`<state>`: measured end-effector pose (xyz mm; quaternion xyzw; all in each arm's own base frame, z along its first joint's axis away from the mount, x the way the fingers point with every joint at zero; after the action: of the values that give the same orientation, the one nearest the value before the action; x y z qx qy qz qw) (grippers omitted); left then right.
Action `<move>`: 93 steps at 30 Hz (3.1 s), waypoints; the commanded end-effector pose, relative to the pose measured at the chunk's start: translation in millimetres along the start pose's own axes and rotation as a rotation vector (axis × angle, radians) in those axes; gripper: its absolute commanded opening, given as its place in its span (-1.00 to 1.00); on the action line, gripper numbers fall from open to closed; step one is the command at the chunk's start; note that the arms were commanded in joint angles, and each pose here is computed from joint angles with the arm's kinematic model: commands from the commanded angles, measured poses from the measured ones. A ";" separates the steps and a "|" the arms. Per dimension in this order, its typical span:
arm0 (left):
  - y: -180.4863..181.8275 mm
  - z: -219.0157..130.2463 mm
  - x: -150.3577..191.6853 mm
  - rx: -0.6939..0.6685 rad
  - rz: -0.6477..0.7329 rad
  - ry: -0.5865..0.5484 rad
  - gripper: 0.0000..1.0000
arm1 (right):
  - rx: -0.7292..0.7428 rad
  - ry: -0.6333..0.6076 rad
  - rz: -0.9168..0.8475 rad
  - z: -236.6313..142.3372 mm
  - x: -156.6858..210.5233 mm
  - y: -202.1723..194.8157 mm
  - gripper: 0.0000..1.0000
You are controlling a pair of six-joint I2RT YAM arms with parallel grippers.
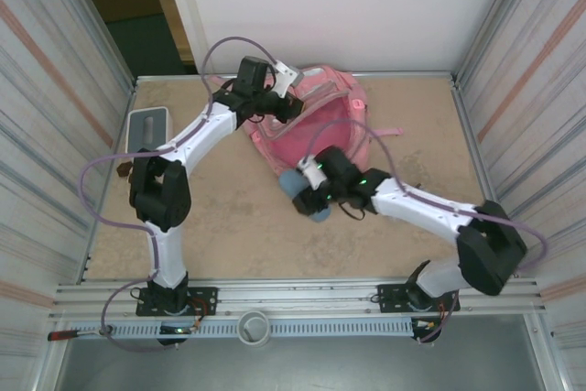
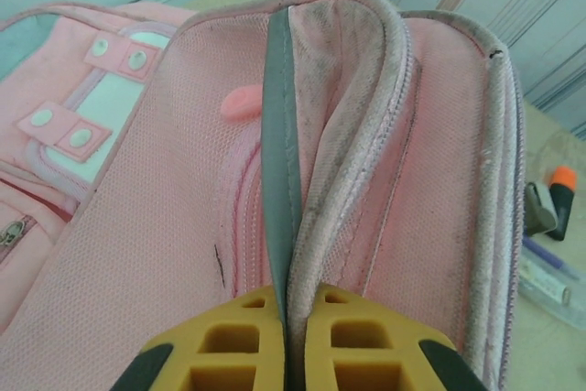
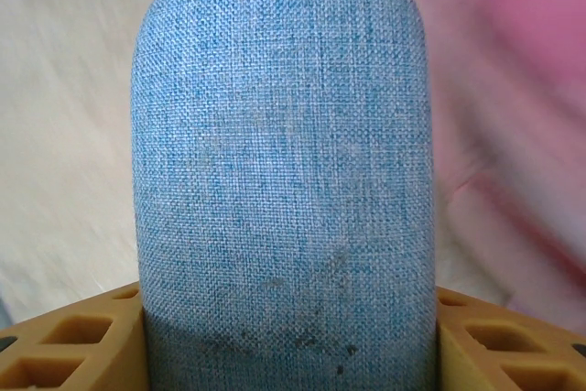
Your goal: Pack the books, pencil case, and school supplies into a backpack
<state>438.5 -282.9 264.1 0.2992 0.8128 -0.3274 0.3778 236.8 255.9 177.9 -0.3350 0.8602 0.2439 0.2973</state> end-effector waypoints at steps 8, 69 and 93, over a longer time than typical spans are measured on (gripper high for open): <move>-33.6 -44.8 -80.0 0.106 -0.006 -0.194 -1.00 | -0.114 -0.210 0.761 -9.1 -64.0 -86.1 -0.21; -29.9 -36.1 -57.1 0.123 -0.076 -0.153 -1.00 | 0.706 0.195 0.790 -94.6 81.0 -158.8 0.44; -26.8 -29.6 -46.0 0.126 -0.086 -0.126 -1.00 | 0.675 0.518 0.812 -42.3 136.1 -166.5 0.52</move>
<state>438.2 -287.8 282.1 0.2437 0.8167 -0.3946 0.3434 265.3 57.1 80.7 0.1008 0.9918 -0.0455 0.0646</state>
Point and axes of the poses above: each hand's point on the last joint's axis, 136 mm out from that joint toward the fingers, its own z axis out along the fingers, its own y axis along the line the jaws close on, x = y × z, the point moved 5 cm from there along -z, back along the fingers, and after that the axes turned 4 degrees about -z, right-handed, at the moved point
